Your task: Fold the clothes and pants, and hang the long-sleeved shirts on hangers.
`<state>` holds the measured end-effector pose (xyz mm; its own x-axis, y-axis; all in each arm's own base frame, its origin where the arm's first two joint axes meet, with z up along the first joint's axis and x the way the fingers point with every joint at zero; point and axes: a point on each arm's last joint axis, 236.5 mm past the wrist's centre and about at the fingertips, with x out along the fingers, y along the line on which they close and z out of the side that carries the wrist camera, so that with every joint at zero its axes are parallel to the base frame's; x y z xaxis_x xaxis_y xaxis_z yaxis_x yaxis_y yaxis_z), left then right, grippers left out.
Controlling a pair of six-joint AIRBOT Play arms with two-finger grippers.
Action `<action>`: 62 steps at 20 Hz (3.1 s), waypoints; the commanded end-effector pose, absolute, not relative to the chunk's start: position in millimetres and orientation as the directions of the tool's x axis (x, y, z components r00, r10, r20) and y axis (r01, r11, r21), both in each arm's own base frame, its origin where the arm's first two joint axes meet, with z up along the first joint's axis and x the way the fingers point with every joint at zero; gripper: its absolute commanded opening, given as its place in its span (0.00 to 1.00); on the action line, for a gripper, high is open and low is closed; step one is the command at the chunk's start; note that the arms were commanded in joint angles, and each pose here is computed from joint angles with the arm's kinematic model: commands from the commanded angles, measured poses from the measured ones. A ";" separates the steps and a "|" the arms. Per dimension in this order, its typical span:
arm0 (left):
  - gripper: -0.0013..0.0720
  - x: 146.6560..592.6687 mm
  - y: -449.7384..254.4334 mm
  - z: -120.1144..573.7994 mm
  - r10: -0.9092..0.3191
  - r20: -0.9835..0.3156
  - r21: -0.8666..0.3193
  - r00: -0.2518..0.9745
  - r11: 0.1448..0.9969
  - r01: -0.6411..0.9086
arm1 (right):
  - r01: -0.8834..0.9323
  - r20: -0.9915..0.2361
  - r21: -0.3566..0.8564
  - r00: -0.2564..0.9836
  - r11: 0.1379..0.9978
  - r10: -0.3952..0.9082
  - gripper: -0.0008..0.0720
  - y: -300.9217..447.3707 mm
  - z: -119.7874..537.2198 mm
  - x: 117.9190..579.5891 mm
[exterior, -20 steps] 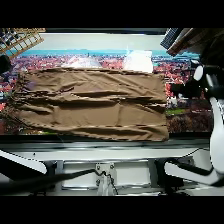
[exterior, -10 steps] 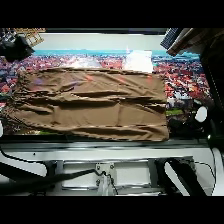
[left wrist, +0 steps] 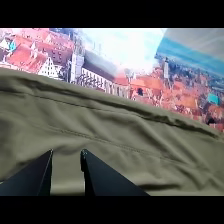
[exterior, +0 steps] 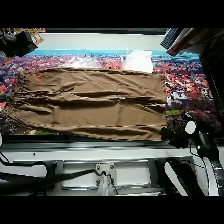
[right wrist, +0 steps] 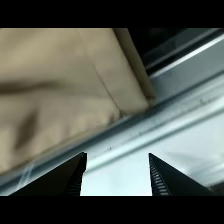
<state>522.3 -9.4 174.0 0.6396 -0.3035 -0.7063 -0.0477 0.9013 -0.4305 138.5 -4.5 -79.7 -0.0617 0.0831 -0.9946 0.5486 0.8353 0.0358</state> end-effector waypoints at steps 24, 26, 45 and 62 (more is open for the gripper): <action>0.24 337.2 152.8 27.6 0.235 -0.937 0.073 0.260 0.857 -0.510 | 0.415 -1.000 0.031 0.018 0.909 0.026 0.04 -21.1 -113.0 178.3; 0.41 305.3 174.4 6.2 0.234 -0.953 0.085 0.192 0.816 -0.572 | 0.383 -0.999 0.035 0.039 0.923 0.022 0.04 -21.9 -112.6 183.0; 0.50 289.2 236.1 -102.3 0.180 -0.978 0.082 0.106 0.798 -0.597 | 0.367 -0.969 0.079 0.247 0.927 -0.015 0.04 -26.6 -74.0 205.7; 0.03 319.7 258.3 -38.7 0.306 -0.897 0.040 0.319 0.776 -0.630 | 0.385 -0.960 0.075 0.276 0.920 -0.037 0.04 -31.1 -40.7 207.9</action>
